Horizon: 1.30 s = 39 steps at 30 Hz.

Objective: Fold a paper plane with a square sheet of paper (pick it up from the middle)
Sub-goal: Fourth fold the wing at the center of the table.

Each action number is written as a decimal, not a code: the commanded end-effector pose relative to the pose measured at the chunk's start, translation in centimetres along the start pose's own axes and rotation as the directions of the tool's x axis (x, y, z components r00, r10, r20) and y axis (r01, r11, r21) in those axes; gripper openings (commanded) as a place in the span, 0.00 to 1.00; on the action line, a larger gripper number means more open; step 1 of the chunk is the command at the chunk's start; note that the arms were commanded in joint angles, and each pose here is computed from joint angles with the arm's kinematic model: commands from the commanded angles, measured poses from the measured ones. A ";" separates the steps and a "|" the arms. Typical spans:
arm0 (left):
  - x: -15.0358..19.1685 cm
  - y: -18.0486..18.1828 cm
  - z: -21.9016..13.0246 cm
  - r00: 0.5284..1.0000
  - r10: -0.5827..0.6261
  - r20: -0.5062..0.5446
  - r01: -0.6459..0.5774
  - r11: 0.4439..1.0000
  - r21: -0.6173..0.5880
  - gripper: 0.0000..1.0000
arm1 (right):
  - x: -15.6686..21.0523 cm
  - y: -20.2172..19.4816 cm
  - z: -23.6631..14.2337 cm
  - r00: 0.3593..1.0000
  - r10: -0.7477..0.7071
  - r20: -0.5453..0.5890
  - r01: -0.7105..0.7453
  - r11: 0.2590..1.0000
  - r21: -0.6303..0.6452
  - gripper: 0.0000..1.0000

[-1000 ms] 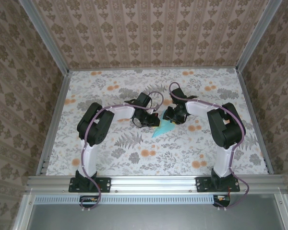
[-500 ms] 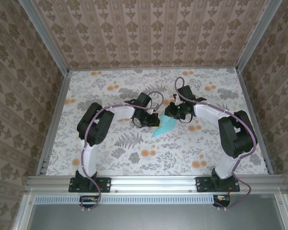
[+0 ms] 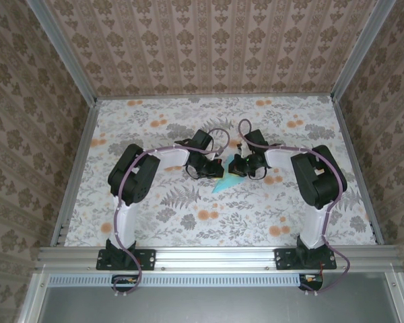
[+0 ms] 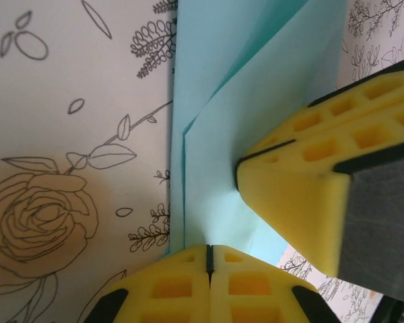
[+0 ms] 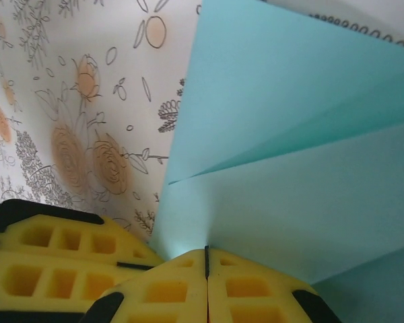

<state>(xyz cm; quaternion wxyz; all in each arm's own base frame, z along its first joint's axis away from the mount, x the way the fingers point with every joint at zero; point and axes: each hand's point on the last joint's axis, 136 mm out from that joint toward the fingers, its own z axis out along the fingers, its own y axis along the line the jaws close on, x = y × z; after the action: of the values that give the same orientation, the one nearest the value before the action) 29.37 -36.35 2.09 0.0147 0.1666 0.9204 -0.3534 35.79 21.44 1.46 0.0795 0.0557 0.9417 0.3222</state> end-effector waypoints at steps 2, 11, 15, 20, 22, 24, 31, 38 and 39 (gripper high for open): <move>3.9 4.7 1.3 0.989 -0.088 -0.120 0.068 0.984 -0.163 0.00 | -1.2 -2.0 -0.2 1.000 0.012 0.018 -0.012 0.999 0.035 0.07; 4.6 4.8 1.5 0.986 -0.091 -0.140 0.069 0.986 -0.152 0.00 | -5.2 -6.6 -2.2 0.983 0.137 0.125 -0.150 0.983 0.108 0.07; 4.5 4.7 1.5 0.986 -0.086 -0.141 0.065 0.987 -0.146 0.00 | -6.8 -7.9 -3.1 0.971 0.170 0.170 -0.194 0.972 0.130 0.07; 4.4 4.6 1.5 0.987 -0.079 -0.140 0.059 0.988 -0.141 0.00 | -8.6 -7.7 -5.2 0.960 0.163 0.229 -0.198 0.970 0.140 0.07; 4.4 4.6 1.5 0.988 -0.069 -0.141 0.049 0.989 -0.139 0.00 | -9.1 -6.8 -6.1 0.958 0.147 0.245 -0.181 0.976 0.122 0.07; 4.4 4.5 1.5 0.988 -0.051 -0.146 0.031 0.990 -0.135 0.00 | -9.1 -5.5 -6.8 0.957 0.133 0.257 -0.157 0.985 0.076 0.07; 3.8 3.2 0.8 0.969 0.170 -0.180 -0.183 0.981 -0.057 0.00 | -5.3 -0.5 -7.2 0.967 0.091 0.238 -0.076 0.995 -0.072 0.07; 3.7 3.7 -0.2 0.928 0.301 -0.220 -0.315 0.949 -0.031 0.00 | -1.1 1.5 -3.2 0.987 0.081 0.139 -0.071 0.994 -0.082 0.07; 3.4 3.8 -0.3 0.928 0.305 -0.216 -0.318 0.948 -0.028 0.00 | -0.9 1.6 -2.6 0.988 0.085 0.130 -0.075 0.994 -0.083 0.07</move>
<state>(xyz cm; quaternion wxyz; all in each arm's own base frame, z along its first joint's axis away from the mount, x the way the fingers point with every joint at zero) 28.57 -35.25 2.21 0.0282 0.3248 0.8831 -0.3374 36.47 20.07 5.56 0.1450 0.1000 0.9216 0.3458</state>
